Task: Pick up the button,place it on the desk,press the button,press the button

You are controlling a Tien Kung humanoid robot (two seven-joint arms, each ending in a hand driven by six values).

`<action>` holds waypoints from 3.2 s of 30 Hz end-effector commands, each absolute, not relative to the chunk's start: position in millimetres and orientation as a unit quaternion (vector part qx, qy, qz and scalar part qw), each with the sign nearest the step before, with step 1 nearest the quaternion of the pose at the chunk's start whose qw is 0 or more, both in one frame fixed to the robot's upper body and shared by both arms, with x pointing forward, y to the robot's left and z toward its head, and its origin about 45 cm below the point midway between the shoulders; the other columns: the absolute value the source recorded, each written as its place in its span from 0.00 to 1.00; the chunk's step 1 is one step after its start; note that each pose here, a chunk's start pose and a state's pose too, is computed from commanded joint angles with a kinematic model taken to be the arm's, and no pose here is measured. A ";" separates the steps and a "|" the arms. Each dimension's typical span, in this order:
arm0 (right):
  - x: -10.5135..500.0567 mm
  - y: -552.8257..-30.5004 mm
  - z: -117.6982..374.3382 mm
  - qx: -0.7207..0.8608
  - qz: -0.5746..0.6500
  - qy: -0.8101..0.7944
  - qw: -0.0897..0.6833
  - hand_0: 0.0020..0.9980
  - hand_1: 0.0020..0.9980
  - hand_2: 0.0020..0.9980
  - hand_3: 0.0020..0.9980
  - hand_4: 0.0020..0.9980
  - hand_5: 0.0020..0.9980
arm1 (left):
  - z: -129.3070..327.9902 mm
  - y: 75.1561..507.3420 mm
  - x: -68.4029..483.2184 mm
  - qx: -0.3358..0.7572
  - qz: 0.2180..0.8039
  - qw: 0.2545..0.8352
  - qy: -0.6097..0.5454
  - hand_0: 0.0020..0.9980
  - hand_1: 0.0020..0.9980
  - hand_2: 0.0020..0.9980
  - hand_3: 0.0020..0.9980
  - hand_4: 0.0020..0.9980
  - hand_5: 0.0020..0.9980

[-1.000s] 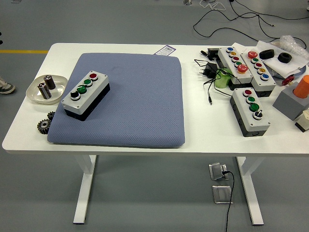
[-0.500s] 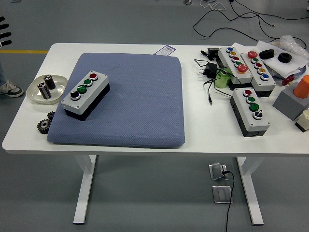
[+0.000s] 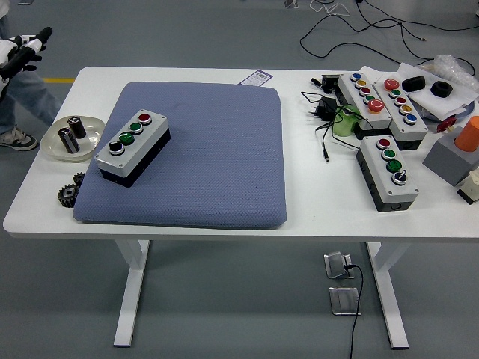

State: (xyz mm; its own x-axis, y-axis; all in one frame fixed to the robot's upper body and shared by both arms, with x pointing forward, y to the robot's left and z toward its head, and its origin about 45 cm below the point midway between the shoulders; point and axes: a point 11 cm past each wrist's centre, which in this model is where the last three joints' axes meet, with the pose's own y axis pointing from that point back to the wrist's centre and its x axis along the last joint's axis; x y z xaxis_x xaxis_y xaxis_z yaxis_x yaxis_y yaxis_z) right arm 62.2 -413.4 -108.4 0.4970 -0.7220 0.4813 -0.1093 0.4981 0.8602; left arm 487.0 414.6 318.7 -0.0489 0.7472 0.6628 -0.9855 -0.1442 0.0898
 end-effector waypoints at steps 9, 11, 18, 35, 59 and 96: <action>63.0 -411.9 -108.8 0.458 -0.207 -0.454 0.735 0.76 0.76 0.81 0.75 0.41 0.21 | 307.1 402.2 497.6 0.420 0.640 0.561 -0.315 0.95 0.97 1.00 1.00 0.91 1.00; 63.3 -411.9 -108.8 0.459 -0.206 -0.454 0.736 0.76 0.76 0.81 0.75 0.41 0.21 | 306.1 399.0 498.4 0.438 0.624 0.553 -0.335 0.95 0.97 1.00 1.00 0.91 1.00; 63.1 -412.7 -108.5 0.459 -0.204 -0.454 0.736 0.75 0.75 0.81 0.74 0.41 0.21 | 299.9 384.8 494.3 0.397 0.621 0.609 -0.292 0.93 0.96 1.00 0.99 0.89 1.00; 66.0 -413.1 -107.8 0.458 -0.199 -0.453 0.738 0.75 0.75 0.80 0.74 0.40 0.21 | 295.5 387.2 485.3 0.323 0.655 0.650 -0.210 0.92 0.95 0.99 0.98 0.91 1.00; 76.8 -415.1 -105.5 0.464 -0.186 -0.455 0.737 0.75 0.75 0.80 0.74 0.40 0.21 | 351.9 456.4 466.5 0.002 0.772 0.631 -0.075 0.74 0.84 0.88 0.85 0.91 1.00; 79.4 -415.2 -104.8 0.465 -0.179 -0.451 0.741 0.74 0.74 0.79 0.73 0.40 0.21 | 355.8 448.6 471.6 0.277 0.743 0.561 -0.238 0.94 0.98 1.00 1.00 1.00 0.94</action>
